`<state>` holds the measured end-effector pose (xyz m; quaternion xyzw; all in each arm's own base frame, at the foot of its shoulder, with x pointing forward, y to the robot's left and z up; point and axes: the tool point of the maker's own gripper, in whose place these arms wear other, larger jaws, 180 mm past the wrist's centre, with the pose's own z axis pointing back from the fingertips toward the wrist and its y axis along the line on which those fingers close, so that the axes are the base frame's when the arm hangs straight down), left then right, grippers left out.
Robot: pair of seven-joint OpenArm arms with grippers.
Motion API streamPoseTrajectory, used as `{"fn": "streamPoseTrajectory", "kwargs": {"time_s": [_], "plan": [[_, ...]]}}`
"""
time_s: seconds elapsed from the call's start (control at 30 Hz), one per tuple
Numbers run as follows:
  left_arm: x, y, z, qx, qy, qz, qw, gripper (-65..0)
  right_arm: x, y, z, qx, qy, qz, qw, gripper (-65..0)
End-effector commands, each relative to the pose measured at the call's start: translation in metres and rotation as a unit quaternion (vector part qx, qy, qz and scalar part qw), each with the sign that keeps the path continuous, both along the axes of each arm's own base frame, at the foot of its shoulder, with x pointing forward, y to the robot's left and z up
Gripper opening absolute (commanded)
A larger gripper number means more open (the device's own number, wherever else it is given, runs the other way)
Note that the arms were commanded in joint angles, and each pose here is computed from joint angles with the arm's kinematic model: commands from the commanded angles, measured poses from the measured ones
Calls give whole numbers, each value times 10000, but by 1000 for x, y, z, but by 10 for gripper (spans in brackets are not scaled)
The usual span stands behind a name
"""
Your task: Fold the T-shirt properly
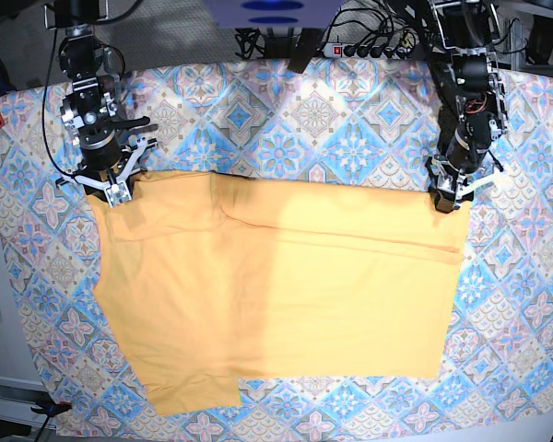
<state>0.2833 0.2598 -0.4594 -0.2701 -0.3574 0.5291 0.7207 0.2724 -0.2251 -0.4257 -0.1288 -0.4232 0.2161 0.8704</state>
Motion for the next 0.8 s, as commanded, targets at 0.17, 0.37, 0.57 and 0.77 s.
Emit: {"fn": "streamPoseTrajectory", "kwargs": {"time_s": [0.17,0.37,0.57,0.77], "plan": [[7,6,-5,-20,39,80,10000,-388,13,0,24,-45,-371,65,9993,-484],[4,3,-6,-136,41,82,9999,-388,4,-1,18,-53,-265,66,9996,-484],[-25,-1,-5,-224,72,76,9997,-388,4,-1,18,-53,-273,66,9996,-484],[-29,1,-10,-179,157,114,9997,-388,6,0,19,-51,-286,73,9996,-484]]}}
